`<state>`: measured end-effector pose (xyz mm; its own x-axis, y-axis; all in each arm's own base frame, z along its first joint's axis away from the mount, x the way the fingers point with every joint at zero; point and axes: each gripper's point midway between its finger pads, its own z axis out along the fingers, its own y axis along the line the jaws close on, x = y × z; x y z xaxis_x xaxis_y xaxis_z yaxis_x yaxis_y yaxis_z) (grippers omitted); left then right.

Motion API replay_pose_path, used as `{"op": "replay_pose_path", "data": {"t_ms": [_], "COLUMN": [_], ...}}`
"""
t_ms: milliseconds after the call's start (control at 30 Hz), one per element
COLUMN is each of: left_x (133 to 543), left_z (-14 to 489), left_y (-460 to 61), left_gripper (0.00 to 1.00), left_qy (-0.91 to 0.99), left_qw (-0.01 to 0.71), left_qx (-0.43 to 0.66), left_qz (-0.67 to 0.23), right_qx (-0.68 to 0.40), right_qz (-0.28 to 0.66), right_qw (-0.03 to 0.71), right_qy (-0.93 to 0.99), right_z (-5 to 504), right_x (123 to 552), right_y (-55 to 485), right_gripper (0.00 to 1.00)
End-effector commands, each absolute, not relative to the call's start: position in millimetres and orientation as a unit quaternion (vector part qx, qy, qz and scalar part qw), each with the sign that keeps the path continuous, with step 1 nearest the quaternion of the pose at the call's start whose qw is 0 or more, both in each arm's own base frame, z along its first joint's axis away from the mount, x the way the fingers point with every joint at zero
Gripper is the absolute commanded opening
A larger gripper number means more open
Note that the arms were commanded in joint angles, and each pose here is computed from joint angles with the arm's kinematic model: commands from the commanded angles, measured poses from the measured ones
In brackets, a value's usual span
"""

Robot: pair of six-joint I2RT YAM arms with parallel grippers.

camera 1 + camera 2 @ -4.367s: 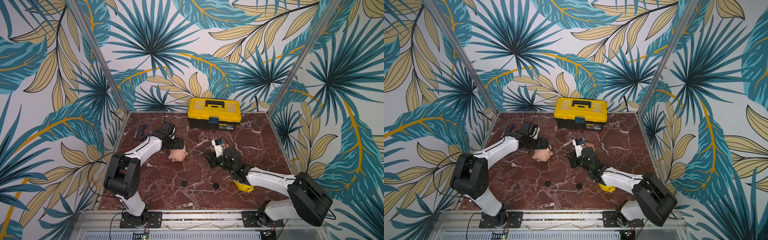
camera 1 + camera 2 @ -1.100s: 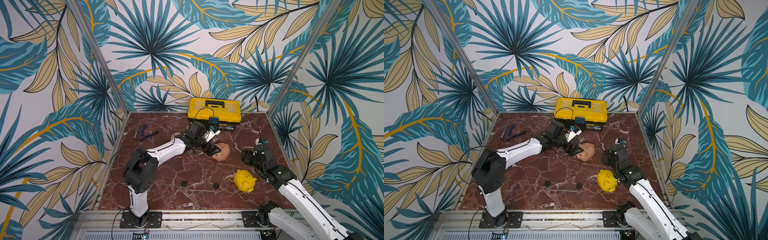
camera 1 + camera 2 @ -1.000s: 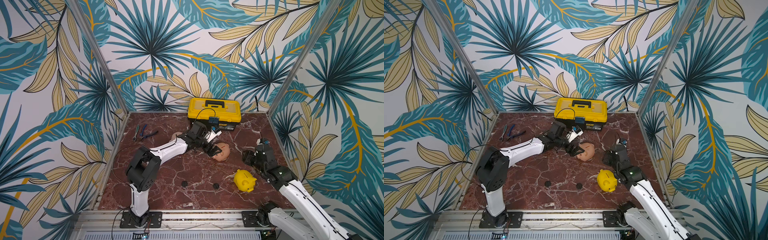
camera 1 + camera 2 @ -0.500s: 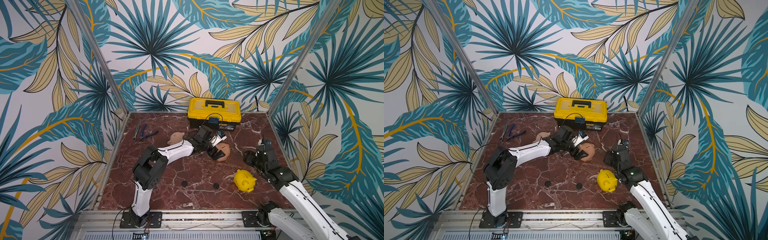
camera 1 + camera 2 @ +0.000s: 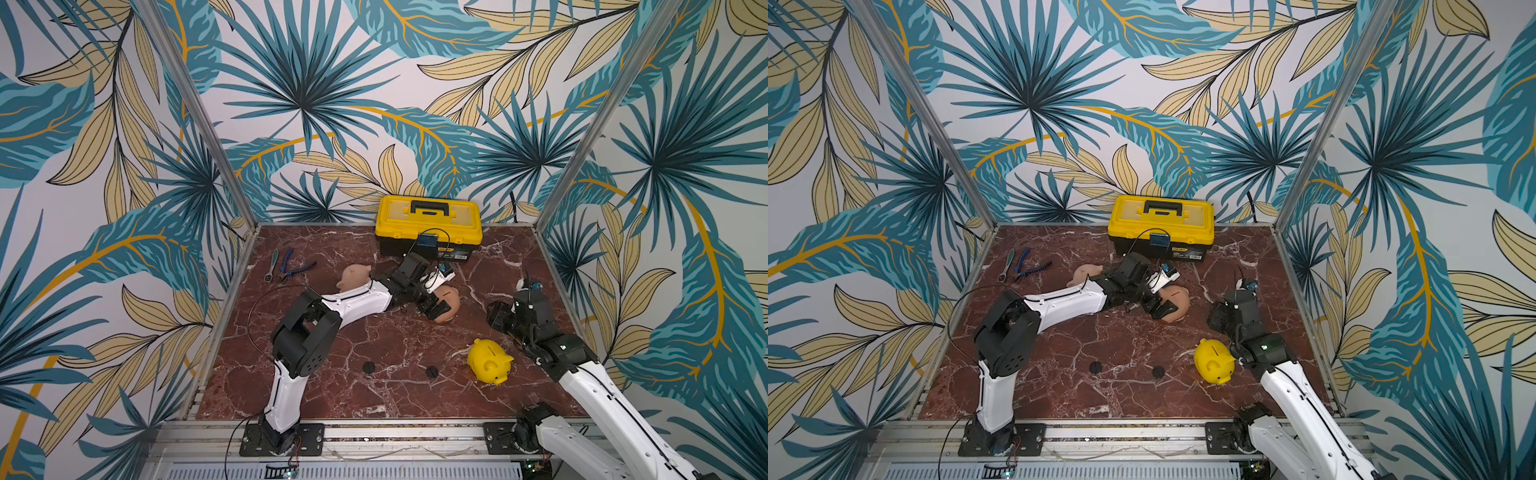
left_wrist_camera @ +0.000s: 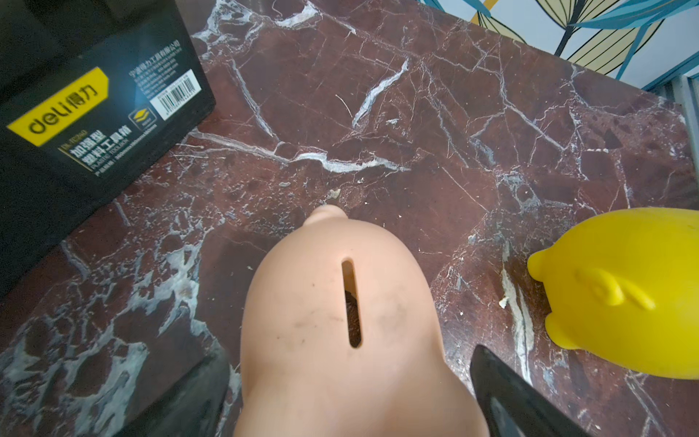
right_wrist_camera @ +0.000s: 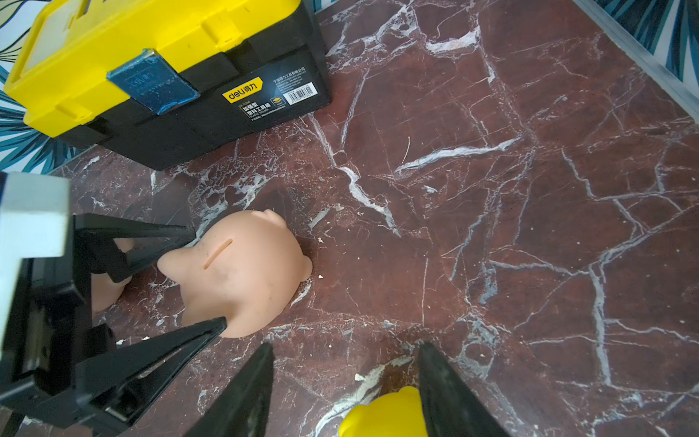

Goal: Close piggy banks
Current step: Turn over the piggy bank at the center of the board.

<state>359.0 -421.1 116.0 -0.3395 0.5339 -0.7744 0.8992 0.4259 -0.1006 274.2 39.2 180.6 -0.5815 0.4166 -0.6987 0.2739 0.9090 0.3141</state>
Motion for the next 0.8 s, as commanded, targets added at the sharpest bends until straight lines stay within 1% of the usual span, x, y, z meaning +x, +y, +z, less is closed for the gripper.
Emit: {"op": "replay_pose_path", "data": {"t_ms": [0,167,200,267,433,600,767], "left_x": [366,365,364,363,360,352,347], "left_z": [127,126,128,129,132,144,155], "left_y": [-430,-432,-432,-432,-432,-431,-421], "left_gripper": [1.00,1.00,0.98,0.92,0.82,0.81,0.81], "left_qy": [0.766,0.764,0.762,0.761,0.761,0.767,0.793], "left_qw": [0.358,0.356,0.356,0.356,0.354,0.345,0.318], "left_qx": [0.462,0.465,0.466,0.466,0.464,0.443,0.382], "left_qz": [-0.268,-0.272,-0.274,-0.276,-0.284,-0.311,-0.353], "right_qx": [0.199,0.199,0.199,0.199,0.199,0.196,0.191], "right_qz": [0.083,0.085,0.086,0.087,0.088,0.092,0.097], "right_qw": [0.397,0.395,0.395,0.394,0.394,0.393,0.385], "right_qy": [0.892,0.893,0.893,0.893,0.893,0.894,0.898], "right_z": [167,166,166,165,165,166,165], "right_x": [268,269,269,269,269,269,270], "right_y": [37,38,38,39,39,40,44], "right_gripper": [0.62,0.62,0.62,0.62,0.62,0.62,0.62]}}
